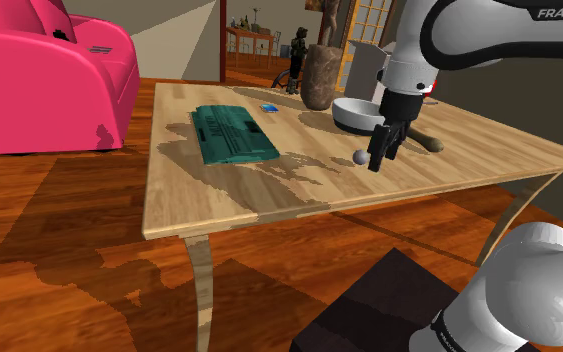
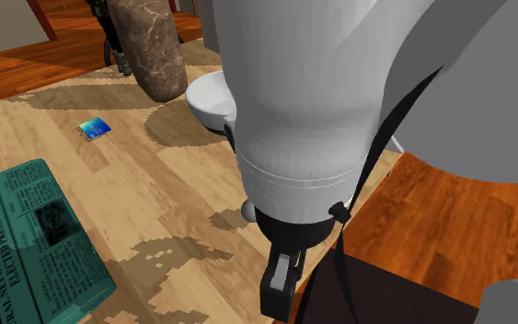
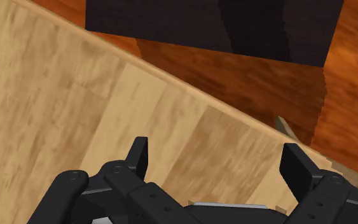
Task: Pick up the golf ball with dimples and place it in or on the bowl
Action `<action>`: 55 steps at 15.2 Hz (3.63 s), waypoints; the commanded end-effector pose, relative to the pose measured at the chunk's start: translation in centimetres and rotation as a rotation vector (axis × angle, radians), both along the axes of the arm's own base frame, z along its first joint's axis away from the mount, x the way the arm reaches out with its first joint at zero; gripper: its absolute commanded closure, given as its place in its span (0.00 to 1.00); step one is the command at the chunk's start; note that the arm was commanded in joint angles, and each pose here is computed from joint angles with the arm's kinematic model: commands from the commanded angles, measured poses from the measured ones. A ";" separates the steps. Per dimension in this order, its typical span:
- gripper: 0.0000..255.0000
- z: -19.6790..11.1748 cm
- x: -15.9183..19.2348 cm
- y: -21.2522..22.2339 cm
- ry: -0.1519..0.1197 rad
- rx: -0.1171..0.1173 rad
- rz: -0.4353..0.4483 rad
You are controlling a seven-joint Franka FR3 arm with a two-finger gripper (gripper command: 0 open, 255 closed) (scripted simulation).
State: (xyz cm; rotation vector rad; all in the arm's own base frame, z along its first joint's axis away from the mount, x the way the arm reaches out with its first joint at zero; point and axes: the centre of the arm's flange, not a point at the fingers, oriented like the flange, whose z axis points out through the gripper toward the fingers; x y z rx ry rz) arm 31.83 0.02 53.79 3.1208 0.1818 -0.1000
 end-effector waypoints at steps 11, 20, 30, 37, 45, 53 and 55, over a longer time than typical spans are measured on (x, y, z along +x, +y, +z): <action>0.00 -1.2 6.8 -8.4 -0.110 0.032 0.157; 0.00 -4.6 7.0 -8.3 -0.110 0.032 0.157; 1.00 -4.6 7.0 -8.3 -0.110 0.032 0.157; 1.00 -3.6 7.0 -8.3 -0.110 0.032 0.157; 1.00 0.7 7.0 -8.3 -0.110 0.032 0.157; 1.00 4.9 7.0 -8.3 -0.110 0.032 0.157; 1.00 5.9 7.0 -8.3 -0.110 0.032 0.157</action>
